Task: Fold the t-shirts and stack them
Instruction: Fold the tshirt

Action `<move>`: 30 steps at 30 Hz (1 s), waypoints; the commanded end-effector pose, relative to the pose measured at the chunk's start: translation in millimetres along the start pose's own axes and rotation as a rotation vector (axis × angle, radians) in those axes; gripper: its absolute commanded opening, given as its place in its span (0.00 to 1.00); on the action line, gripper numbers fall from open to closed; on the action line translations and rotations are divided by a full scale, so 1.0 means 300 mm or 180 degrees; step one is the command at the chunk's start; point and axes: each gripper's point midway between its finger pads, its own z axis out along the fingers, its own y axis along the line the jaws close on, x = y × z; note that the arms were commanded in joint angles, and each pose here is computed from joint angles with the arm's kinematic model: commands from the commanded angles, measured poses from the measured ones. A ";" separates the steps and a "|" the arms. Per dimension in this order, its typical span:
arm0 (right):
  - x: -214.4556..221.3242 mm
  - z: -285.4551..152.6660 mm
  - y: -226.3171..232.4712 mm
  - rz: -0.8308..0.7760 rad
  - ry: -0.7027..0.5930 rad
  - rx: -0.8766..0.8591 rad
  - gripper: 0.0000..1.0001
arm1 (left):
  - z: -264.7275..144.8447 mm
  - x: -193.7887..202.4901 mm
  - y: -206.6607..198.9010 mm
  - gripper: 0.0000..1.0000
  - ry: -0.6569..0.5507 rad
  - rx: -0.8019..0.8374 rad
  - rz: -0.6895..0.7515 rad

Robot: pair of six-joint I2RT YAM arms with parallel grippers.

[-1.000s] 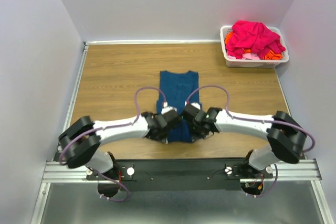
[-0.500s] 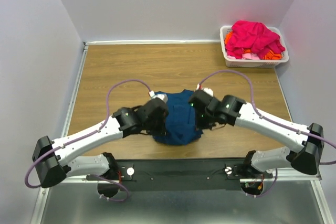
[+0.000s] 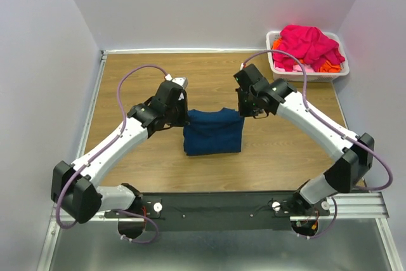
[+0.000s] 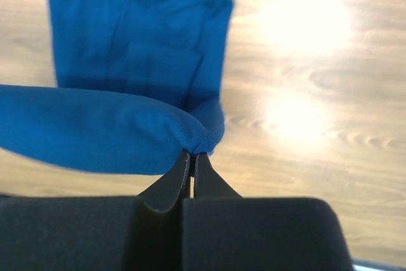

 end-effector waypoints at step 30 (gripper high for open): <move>-0.227 0.524 -0.134 0.0141 0.0090 -0.0284 0.51 | 0.401 -0.152 0.246 0.58 -0.0048 -0.0148 -0.0079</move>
